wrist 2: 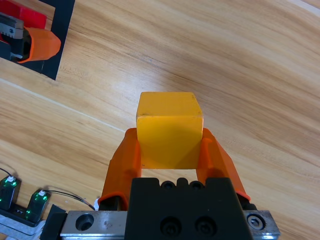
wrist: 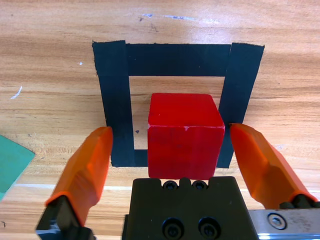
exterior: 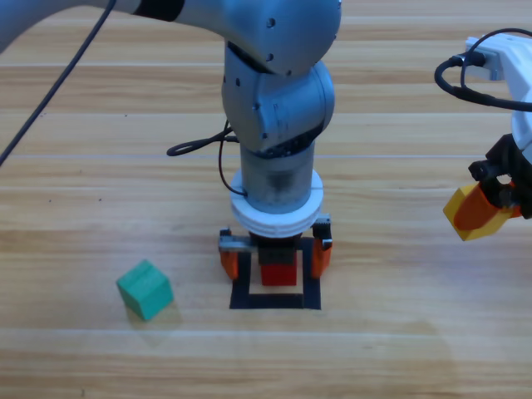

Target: Stack the blocks in the rectangular block: red at the bottom, yellow in the middle, green on top

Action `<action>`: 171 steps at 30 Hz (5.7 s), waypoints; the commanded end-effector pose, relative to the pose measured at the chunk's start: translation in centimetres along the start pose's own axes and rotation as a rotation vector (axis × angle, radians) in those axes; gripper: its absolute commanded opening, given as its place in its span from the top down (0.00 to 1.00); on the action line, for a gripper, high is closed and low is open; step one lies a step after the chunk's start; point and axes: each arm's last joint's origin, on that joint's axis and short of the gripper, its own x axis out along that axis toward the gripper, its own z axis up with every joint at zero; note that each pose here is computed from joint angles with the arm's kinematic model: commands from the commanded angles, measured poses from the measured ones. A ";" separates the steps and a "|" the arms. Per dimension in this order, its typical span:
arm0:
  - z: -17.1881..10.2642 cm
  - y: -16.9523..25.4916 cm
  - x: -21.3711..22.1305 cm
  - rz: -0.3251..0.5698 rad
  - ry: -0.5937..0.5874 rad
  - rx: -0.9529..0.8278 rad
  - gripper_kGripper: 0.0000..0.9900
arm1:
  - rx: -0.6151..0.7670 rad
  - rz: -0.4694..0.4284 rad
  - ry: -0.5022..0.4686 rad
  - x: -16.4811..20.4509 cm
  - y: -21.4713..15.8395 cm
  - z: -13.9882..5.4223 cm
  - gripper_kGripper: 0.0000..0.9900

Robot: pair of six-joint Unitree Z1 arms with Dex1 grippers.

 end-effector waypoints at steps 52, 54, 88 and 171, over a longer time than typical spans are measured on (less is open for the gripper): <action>-14.1 23.7 -17.2 -0.373 -0.525 0.353 0.01 | 0.355 -0.134 0.215 13.5 19.0 9.5 0.85; -14.4 24.3 -17.4 -0.390 -0.540 0.346 0.01 | 0.357 -0.137 0.217 13.5 19.0 9.5 0.85; -14.3 24.1 -16.4 -0.383 -0.537 0.331 0.01 | 0.317 -0.147 0.217 12.7 19.9 8.9 0.00; -2.9 13.5 1.1 0.060 0.046 -0.848 0.08 | -0.124 0.268 -0.280 -3.6 0.0 -5.3 0.00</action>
